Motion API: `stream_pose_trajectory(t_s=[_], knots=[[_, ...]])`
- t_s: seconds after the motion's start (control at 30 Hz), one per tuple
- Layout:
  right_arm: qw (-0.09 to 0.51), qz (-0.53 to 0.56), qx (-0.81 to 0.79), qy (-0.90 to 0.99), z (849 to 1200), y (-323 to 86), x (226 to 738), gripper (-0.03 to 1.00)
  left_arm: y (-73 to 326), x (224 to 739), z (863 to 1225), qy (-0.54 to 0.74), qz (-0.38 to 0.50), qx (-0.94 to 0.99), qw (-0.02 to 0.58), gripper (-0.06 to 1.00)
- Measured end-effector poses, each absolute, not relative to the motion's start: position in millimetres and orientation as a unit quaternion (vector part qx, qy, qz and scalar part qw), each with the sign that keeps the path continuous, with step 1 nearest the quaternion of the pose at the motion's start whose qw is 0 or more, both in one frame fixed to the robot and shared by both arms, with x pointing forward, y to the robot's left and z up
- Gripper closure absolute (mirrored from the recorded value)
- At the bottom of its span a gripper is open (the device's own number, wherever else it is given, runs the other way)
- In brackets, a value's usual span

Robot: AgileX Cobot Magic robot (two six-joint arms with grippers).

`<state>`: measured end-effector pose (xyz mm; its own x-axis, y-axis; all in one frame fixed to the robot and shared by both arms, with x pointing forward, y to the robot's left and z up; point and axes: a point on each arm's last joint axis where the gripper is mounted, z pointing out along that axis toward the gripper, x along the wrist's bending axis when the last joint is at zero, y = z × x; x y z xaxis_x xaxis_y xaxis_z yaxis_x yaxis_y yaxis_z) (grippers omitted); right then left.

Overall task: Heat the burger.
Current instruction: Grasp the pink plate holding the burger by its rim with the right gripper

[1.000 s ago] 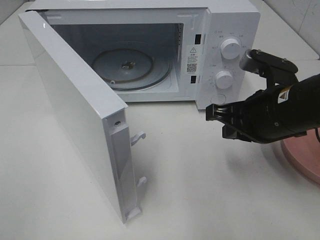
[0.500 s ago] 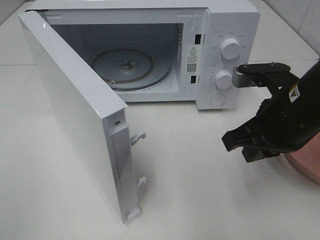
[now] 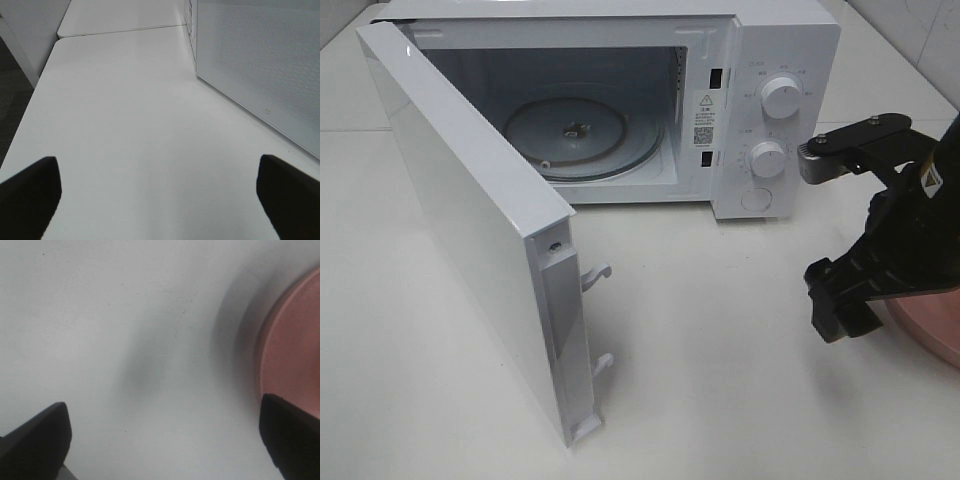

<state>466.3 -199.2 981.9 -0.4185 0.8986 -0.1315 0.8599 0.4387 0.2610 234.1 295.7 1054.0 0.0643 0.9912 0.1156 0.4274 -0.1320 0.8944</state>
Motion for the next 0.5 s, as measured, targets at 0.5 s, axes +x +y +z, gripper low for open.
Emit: stream_pose_trajectory(t_s=[0.5], knots=[[0.150,0.058,0.598,0.785,982.6,-252.6,484.5,0.02,295.7,234.1,1054.0,0.556,0.399,0.638,0.354,-0.05]])
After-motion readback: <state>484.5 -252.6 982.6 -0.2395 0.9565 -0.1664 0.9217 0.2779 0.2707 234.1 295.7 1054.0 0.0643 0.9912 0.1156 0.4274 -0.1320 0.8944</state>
